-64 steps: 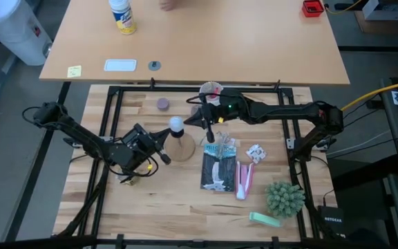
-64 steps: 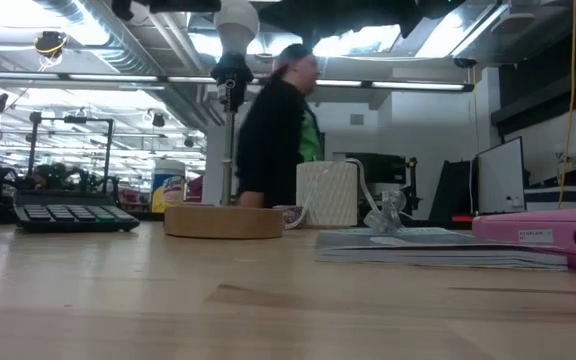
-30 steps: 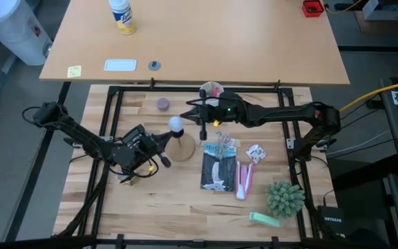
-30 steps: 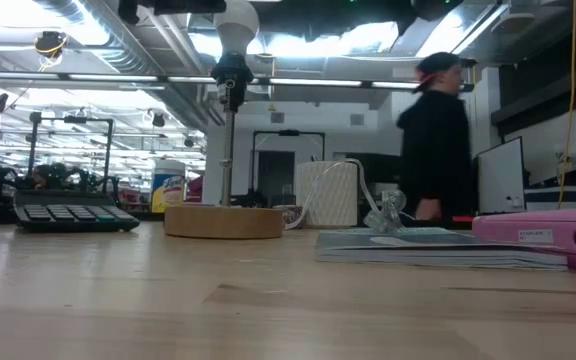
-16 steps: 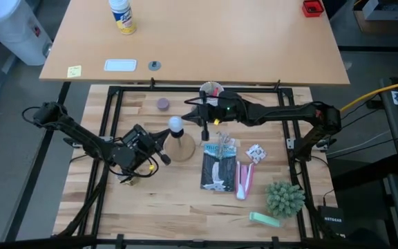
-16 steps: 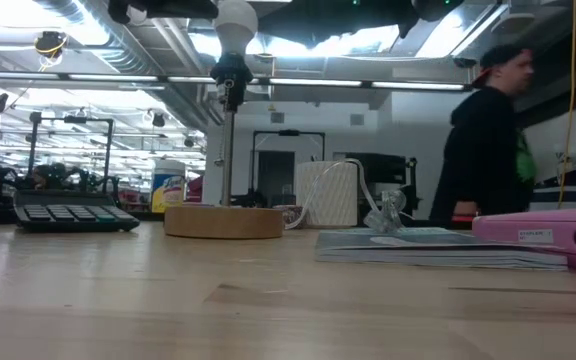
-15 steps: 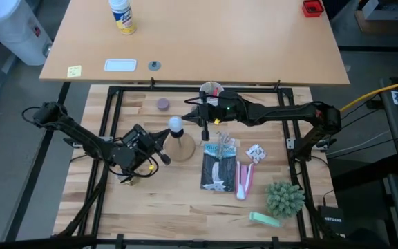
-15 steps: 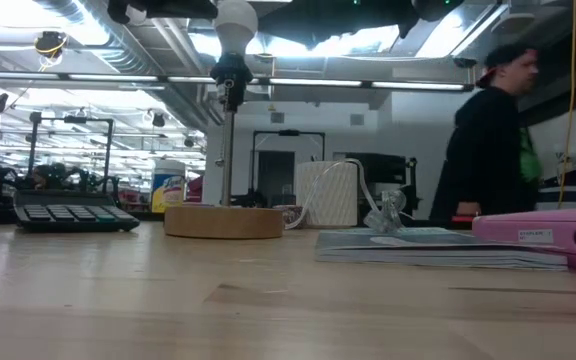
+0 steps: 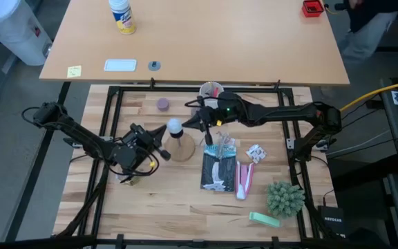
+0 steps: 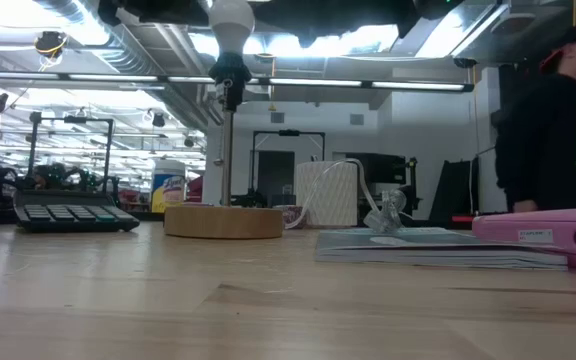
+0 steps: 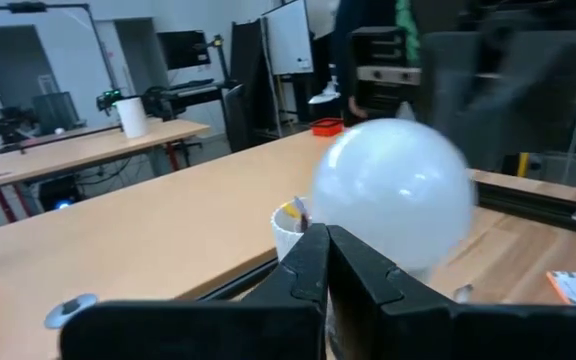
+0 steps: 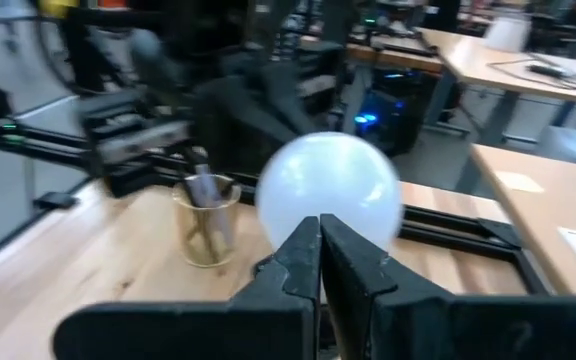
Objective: Screw lightbulb
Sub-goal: Insert the lightbulb into the lamp
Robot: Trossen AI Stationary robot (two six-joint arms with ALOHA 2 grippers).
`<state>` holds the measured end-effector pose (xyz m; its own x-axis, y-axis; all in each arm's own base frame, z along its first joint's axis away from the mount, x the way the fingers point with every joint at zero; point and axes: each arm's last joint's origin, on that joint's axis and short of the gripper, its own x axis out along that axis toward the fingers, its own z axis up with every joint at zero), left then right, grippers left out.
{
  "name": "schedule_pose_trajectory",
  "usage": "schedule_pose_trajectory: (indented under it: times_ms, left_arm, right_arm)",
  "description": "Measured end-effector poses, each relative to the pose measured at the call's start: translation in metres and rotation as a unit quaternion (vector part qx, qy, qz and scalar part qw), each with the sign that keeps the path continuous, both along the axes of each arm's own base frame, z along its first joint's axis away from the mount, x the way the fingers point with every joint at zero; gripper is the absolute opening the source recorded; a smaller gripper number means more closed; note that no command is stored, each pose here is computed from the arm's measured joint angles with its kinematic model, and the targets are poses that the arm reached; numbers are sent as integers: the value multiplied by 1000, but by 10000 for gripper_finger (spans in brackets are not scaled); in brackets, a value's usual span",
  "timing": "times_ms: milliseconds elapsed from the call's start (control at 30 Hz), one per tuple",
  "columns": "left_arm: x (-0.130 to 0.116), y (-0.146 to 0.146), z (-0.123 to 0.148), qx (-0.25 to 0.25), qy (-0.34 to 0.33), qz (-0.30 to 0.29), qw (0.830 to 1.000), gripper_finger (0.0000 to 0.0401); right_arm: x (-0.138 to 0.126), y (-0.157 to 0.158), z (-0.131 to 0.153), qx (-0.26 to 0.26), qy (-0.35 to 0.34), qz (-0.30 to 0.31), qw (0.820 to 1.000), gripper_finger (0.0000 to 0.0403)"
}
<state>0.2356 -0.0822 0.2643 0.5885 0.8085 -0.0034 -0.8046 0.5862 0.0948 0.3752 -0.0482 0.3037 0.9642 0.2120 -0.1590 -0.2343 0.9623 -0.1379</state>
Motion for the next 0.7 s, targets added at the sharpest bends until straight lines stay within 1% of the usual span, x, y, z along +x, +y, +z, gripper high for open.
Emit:
schedule_pose_trajectory:
  times_ms: [133,300,433,567,700]
  left_arm:
    - [0,0,0,-1,-1,-3,1000,1]
    - [0,0,0,-1,-2,-4,1000,1]
    - [-2,-1,1,3,2,17,1000,1]
    - [-6,-7,4,11,11,35,999,1]
    - [-9,-13,8,13,11,31,999,1]
  right_arm:
    - [0,2,-1,13,5,22,1000,17]
    - [0,2,-2,18,7,24,1000,17]
    - [-1,1,1,15,3,21,1000,17]
    - [-8,2,14,1,-23,20,1000,17]
    - [-15,1,26,-34,-43,-16,998,17]
